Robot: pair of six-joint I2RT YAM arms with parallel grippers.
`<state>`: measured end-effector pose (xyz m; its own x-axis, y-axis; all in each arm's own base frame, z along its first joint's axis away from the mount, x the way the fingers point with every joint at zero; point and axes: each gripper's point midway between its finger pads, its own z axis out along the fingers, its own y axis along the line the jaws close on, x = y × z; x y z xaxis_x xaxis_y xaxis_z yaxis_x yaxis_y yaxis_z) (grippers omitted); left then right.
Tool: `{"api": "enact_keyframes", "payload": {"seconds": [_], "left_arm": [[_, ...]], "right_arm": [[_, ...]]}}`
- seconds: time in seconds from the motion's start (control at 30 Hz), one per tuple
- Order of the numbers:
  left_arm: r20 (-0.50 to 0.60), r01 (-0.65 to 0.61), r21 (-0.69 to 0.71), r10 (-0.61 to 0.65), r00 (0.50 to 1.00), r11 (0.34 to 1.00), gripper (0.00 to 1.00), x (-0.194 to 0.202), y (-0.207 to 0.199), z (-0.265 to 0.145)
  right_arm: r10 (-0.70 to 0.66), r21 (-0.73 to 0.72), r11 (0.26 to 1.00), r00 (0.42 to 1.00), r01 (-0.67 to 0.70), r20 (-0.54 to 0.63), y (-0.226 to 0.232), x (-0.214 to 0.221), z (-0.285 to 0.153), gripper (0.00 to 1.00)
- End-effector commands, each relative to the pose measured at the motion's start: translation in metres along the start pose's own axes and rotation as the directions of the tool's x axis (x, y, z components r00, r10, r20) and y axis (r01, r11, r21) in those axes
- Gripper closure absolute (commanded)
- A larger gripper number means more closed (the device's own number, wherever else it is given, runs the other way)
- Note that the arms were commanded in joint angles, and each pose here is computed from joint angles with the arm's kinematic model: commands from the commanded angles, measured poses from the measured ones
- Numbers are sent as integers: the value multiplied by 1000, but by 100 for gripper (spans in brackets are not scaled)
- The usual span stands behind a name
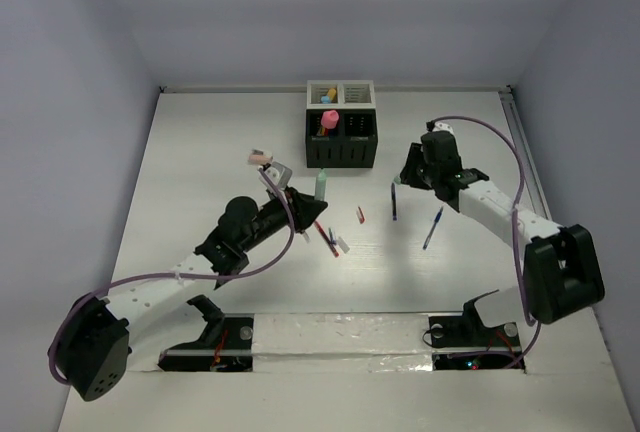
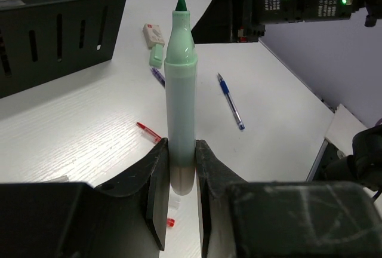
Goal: Sort the stationery into containers
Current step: Move the pen cap to the center of the board.
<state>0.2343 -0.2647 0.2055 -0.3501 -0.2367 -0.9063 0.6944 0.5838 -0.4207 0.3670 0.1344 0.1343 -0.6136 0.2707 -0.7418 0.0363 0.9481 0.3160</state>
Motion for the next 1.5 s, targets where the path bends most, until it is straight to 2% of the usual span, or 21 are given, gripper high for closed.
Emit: {"api": "enact_keyframes", "payload": {"seconds": [0.0, 0.17, 0.27, 0.3, 0.4, 0.6, 0.9, 1.1, 1.17, 1.33, 1.37, 1.4, 1.47], "left_arm": [[36, -36, 6, 36, 999, 999, 100, -6, -2, 0], [41, -37, -8, 37, 998, 999, 100, -5, 1, -3], [33, -33, -2, 33, 999, 999, 100, -3, 1, -1], [30, -33, 2, 33, 999, 999, 100, -2, 0, -1], [22, -32, 7, 32, 999, 999, 100, -1, 0, 2], [17, -33, 10, 33, 999, 999, 100, 0, 0, 2], [2, -36, 17, 36, 999, 999, 100, 4, -2, 4], [0, -38, 11, 38, 999, 999, 100, 4, -1, 5], [-4, -39, 9, 39, 999, 999, 100, 5, -1, 5], [-6, -39, 10, 39, 999, 999, 100, 5, -1, 5], [-6, -39, 10, 39, 999, 999, 100, 5, -1, 5], [-5, -39, 11, 39, 999, 999, 100, 5, -1, 5], [-7, -39, 10, 39, 999, 999, 100, 6, -1, 4]], "right_arm": [[-91, 185, 978, 995, 98, -45, -33, -7, 12, 60], [-124, 189, 971, 985, 145, -116, -34, 2, 32, 61], [-109, 147, 980, 982, 131, -152, -30, 14, 47, 54], [-105, 119, 985, 983, 123, -149, -25, 15, 52, 47], [-94, 93, 990, 983, 110, -160, -21, 17, 65, 45], [-58, 33, 997, 983, 64, -176, -14, 21, 89, 46], [41, 11, 999, 995, -40, -94, -10, 2, 115, 49], [203, -10, 979, 979, -203, 5, -17, -22, 123, 59], [246, -22, 969, 969, -245, 29, -18, -28, 121, 60], [208, 4, 978, 978, -208, 8, -21, -27, 122, 48], [193, 1, 981, 981, -193, 2, -21, -27, 122, 49], [176, -28, 984, 984, -177, -32, -15, -24, 119, 55], [66, -89, 994, 998, -67, -11, -7, -32, 114, 60]]}}
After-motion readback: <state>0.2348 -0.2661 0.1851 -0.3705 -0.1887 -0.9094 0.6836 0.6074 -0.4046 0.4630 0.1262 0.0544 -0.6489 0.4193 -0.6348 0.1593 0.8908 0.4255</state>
